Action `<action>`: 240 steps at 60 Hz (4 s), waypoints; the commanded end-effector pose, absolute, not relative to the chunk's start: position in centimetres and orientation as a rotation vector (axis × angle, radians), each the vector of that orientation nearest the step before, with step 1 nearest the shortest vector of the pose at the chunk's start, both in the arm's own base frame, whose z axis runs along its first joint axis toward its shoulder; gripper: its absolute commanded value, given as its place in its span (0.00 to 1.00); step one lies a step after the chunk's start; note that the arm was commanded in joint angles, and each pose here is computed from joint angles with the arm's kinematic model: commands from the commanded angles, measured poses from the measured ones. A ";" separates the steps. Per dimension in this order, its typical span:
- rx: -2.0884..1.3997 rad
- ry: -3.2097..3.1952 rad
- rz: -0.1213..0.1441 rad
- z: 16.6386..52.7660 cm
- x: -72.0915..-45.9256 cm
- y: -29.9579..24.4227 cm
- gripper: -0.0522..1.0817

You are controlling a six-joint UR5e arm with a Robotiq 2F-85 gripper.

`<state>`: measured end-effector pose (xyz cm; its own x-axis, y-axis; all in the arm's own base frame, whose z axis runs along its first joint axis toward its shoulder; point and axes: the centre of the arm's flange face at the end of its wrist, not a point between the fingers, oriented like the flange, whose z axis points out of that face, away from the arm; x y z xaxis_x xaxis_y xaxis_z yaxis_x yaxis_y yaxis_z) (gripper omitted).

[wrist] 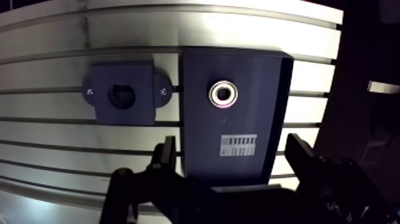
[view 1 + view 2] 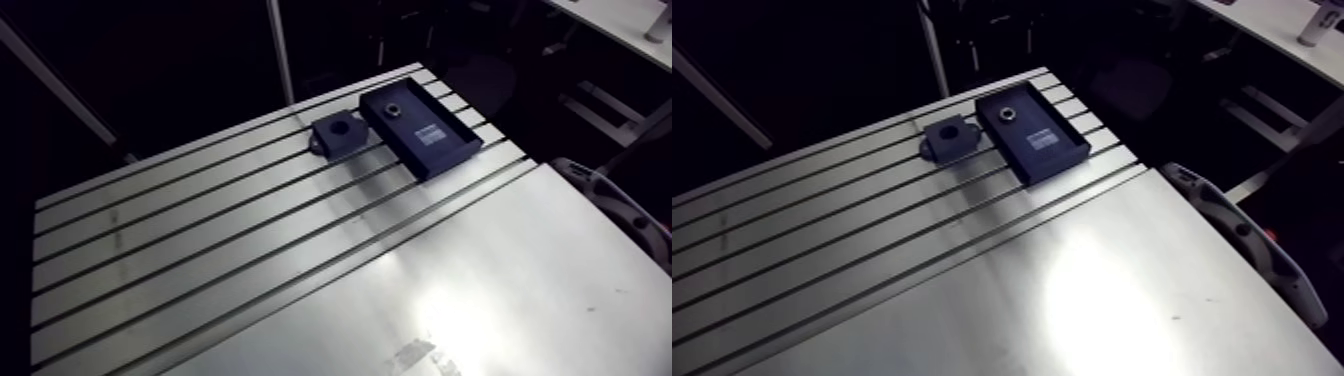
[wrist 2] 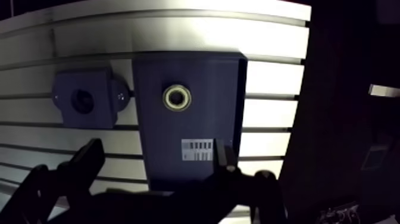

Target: Pick up the bearing and press it into the housing until flush.

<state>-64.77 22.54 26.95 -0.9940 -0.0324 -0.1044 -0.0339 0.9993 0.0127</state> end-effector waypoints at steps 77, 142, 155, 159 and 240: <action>0.016 3.013 0.013 18.9 -64.8 23.8 0.33; 0.007 3.012 0.016 17.5 -65.1 23.4 0.40; 0.007 3.008 0.013 17.2 -65.0 23.3 0.40; 0.007 3.008 0.013 17.2 -65.0 23.3 0.40; 0.006 3.002 0.010 16.6 -65.1 23.4 0.49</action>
